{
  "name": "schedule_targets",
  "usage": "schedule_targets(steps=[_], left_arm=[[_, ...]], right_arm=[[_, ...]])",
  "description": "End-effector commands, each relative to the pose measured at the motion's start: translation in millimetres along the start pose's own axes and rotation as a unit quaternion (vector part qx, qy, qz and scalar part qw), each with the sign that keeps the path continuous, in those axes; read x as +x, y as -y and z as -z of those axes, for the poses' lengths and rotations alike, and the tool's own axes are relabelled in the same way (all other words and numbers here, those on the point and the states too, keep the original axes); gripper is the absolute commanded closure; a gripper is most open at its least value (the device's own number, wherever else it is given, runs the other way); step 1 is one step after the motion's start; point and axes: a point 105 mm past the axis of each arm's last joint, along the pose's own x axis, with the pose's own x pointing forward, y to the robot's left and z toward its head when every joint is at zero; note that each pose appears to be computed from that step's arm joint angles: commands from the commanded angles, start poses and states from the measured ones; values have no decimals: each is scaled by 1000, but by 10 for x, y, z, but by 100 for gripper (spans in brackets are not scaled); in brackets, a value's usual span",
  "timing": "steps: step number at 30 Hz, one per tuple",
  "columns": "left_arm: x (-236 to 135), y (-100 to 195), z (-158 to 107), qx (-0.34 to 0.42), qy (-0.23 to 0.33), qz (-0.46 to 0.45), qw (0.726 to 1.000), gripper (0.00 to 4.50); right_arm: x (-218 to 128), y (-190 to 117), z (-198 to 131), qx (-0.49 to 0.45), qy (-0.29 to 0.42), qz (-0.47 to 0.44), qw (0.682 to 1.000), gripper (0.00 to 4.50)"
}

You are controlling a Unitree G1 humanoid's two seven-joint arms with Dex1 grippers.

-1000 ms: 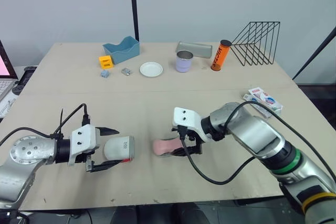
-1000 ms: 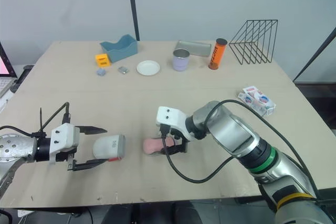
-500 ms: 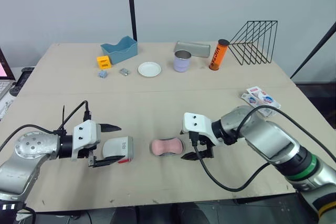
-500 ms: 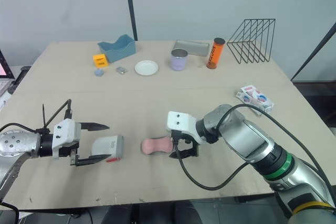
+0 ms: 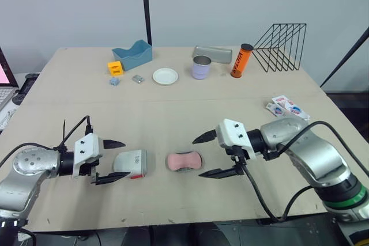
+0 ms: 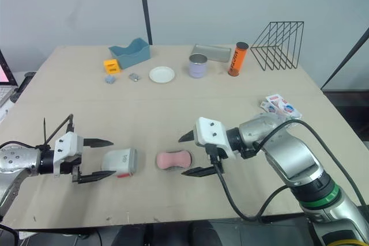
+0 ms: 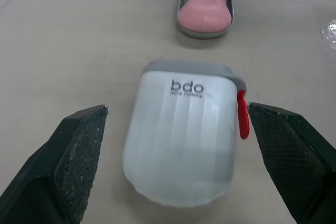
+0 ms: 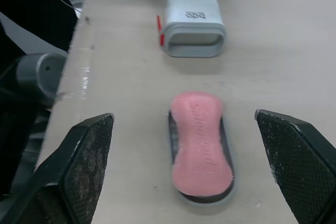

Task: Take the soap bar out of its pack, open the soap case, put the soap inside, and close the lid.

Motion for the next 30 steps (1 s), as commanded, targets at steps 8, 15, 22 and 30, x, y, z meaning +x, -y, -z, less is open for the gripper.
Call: schedule_targets(steps=[8, 15, 22, 30], left_arm=[[18, 11, 26, 30, -16, 17, 999, 0], [68, 13, 124, 39, -35, 30, 998, 0], [164, 2, 165, 48, -40, 36, 997, 0], [254, -10, 202, 48, -43, 38, 997, 0]], right_arm=[[6, 12, -192, -19, 62, 6, 998, 4], [34, -17, -152, -15, 50, 5, 999, 4], [41, -49, -102, -7, 38, 6, 999, 4], [35, -75, -64, -2, 28, 11, 1000, 4]])
